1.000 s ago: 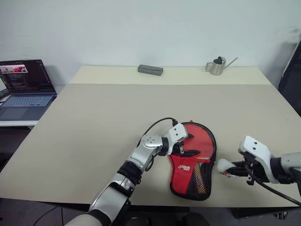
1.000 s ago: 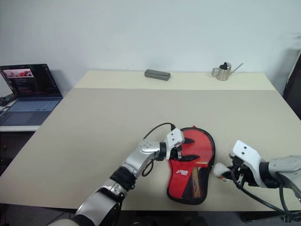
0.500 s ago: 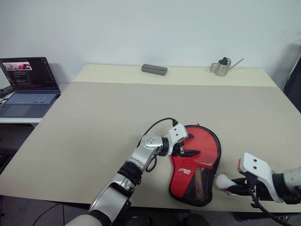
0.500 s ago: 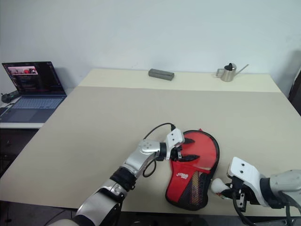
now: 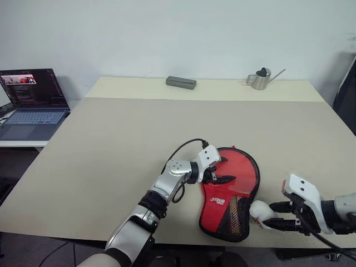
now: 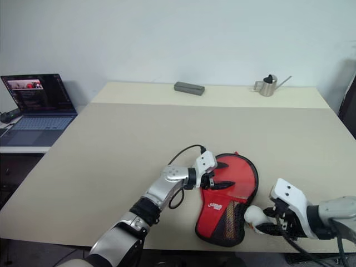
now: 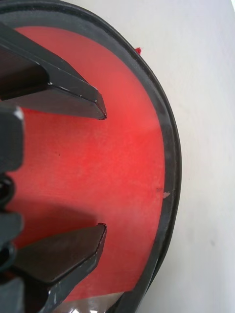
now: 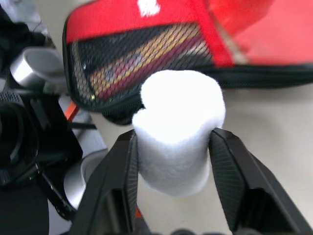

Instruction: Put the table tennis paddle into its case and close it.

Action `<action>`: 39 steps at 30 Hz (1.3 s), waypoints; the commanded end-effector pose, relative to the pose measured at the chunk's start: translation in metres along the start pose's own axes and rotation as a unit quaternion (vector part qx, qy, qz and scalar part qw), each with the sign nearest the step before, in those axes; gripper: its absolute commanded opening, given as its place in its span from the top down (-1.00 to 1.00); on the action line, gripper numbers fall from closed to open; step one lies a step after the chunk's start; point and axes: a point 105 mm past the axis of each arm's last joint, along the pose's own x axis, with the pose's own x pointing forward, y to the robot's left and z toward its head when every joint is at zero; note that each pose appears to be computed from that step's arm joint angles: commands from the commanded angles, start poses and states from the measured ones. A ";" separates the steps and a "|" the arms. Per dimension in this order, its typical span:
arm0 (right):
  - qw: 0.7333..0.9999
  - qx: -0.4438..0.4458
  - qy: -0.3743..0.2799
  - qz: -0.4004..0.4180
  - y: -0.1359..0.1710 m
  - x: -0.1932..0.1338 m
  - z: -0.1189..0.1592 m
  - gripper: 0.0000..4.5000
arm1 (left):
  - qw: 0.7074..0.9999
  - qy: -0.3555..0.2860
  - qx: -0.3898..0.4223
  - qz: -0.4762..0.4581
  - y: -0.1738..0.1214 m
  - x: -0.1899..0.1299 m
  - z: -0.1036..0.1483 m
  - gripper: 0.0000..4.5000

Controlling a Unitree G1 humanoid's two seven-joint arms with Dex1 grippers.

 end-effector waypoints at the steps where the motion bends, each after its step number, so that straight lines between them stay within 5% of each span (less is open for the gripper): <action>1: 0.999 -0.010 -0.042 -0.024 -0.013 -0.026 0.028 0.10 | 0.999 0.038 -0.032 0.002 -0.007 -0.001 -0.026 -0.65; 6: 0.998 -0.017 -0.055 -0.040 -0.027 -0.040 0.042 0.10 | 0.999 0.027 -0.030 0.004 -0.004 -0.002 -0.019 -0.65; 10: 0.999 -0.023 -0.023 0.018 -0.007 -0.032 0.032 0.10 | 0.999 0.023 -0.026 0.010 0.000 -0.002 -0.016 -0.65; 13: 0.998 -0.020 -0.029 0.054 0.007 -0.024 0.030 -0.15 | 0.999 0.022 -0.024 0.011 0.000 -0.002 -0.015 -0.65; 19: 0.998 -0.022 -0.037 0.044 0.003 -0.022 0.034 -0.98 | 0.999 0.020 -0.022 0.011 0.001 -0.003 -0.014 -0.65; 24: 0.991 0.001 -0.115 -0.063 -0.045 -0.019 0.064 -0.98 | 1.000 -0.002 -0.019 0.012 0.006 -0.007 -0.001 -0.65; 28: 0.980 0.033 -0.146 -0.129 -0.081 -0.002 0.082 -0.98 | 0.998 -0.057 -0.022 0.012 0.016 -0.020 0.033 -0.65; 34: 0.976 0.067 -0.147 -0.148 -0.108 0.031 0.088 -0.98 | 0.994 -0.105 -0.018 0.016 0.029 -0.049 0.072 -0.65; 39: 0.975 0.075 -0.155 -0.140 -0.118 0.056 0.095 -0.98 | 0.994 -0.095 -0.013 0.048 0.048 -0.081 0.074 -0.65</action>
